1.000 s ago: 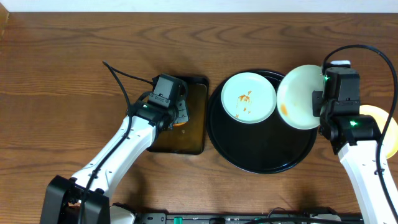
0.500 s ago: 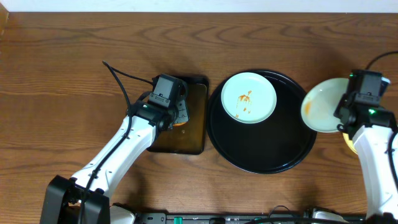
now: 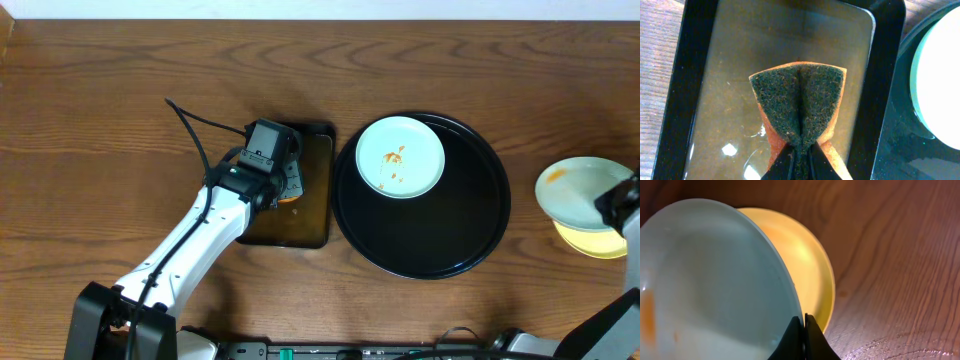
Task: Clean dirty plates on tray and stack at the side
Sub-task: 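Reach the right gripper to the stained pale green plate and grip its rim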
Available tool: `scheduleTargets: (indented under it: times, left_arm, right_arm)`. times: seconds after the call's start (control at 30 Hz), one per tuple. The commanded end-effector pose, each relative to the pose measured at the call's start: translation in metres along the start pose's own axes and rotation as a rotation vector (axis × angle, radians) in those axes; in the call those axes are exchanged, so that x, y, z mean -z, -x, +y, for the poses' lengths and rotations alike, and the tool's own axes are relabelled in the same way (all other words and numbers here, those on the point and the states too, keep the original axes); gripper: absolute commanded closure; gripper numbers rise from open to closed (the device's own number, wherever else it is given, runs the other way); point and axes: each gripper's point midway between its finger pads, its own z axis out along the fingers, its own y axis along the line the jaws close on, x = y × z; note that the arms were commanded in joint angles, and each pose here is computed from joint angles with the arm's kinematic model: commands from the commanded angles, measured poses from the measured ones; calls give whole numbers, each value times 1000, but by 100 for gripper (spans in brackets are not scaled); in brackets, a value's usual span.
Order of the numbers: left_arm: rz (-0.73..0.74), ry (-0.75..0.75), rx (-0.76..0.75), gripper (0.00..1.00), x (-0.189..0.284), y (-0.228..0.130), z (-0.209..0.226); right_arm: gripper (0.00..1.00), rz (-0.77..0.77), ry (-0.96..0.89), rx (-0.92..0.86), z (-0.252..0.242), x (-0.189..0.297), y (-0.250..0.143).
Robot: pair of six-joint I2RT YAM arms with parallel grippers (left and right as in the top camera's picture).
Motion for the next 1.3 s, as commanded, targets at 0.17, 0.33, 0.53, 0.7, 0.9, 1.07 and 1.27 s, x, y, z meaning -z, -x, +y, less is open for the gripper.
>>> scheduleTargets:
  times: [0.17,0.33,0.53,0.7,0.9,1.07,1.27]
  left_arm:
    - [-14,3,-3,92,3,4,1]
    - [-14,3,-2,92,3,4,1]
    - [-14,4,-3,92,3,4,1]
    - [-14,3,-3,92,3,4,1]
    - [-15,3,-3,92,3,4,1]
    - [-15,3,-3,92,3,4,1]
    - [-15,3,-3,92,3,4,1]
  right_arm:
    - [65,52,138,-129,4,-7,4]
    - [65,107,451,47,64,12,-10]
    - [62,156,830,336,139,65,-49]
    - [53,156,944,593,181,104,-87]
    - [44,78,983,811,221,146,-116]
    - [40,-39,991,910,252,167,-130]
    - [39,27,970,945,275,143,-160]
